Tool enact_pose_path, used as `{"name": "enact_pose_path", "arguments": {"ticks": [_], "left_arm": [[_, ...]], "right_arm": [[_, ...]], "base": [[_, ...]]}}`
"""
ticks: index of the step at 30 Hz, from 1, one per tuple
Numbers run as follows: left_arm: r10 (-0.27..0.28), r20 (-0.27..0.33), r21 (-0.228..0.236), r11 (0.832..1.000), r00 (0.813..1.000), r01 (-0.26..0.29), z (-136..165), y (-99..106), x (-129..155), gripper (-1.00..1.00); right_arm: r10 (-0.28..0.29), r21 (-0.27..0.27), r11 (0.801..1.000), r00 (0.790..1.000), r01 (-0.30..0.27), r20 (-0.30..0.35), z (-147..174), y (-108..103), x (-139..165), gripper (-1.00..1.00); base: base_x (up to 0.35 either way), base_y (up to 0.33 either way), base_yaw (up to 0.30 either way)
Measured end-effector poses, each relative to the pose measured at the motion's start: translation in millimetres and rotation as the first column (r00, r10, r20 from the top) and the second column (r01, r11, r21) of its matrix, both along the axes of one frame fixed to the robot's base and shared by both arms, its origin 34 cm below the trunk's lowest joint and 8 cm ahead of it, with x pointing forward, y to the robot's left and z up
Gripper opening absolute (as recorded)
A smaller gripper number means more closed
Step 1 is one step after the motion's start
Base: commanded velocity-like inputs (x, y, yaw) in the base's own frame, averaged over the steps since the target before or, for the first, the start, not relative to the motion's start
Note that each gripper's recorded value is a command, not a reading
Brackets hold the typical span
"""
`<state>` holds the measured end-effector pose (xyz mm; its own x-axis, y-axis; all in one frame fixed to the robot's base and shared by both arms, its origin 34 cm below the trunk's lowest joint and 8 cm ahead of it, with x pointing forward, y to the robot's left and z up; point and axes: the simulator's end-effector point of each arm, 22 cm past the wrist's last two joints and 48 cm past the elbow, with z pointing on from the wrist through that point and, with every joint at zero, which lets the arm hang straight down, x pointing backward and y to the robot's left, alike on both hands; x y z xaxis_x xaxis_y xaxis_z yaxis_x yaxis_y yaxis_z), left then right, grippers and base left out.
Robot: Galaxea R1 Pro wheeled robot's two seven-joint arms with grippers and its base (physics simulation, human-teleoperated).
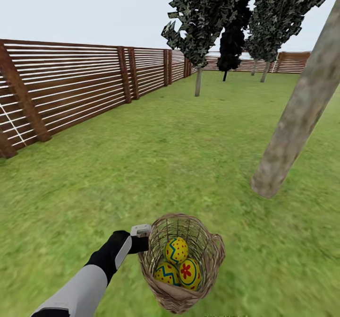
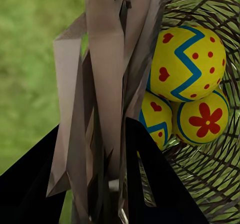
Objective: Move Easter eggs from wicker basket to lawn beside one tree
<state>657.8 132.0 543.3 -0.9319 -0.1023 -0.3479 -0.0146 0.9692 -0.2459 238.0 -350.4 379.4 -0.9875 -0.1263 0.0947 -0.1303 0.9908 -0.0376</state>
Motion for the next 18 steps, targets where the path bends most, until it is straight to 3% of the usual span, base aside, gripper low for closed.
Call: {"name": "enact_pose_path", "arguments": {"ticks": [6, 12, 18], "left_arm": [[0.0, 0.004, 0.001, 1.0, 1.0, 0.0, 2.0, 0.7, 0.6, -1.0], [-0.002, 0.002, 0.004, 1.0, 1.0, 0.002, 0.8, 1.5, 0.4, -1.0], [0.0, -0.007, 0.001, 1.0, 1.0, 0.0, -3.6, 1.0, -1.5, -1.0]], "right_arm": [[-0.002, 0.0, 1.0, 1.0, 0.002, 0.004, 0.5, 0.1, 1.1, 1.0], [0.004, 0.004, 1.0, 1.0, -0.004, 0.002, -0.2, 3.5, 0.9, 1.0], [0.003, 0.006, 1.0, 1.0, -0.003, -0.008, -1.2, 4.8, -3.2, 1.0]], "base": [[0.0, 0.0, -0.274], [0.0, 0.0, -0.056], [0.0, 0.0, -0.165]]}}
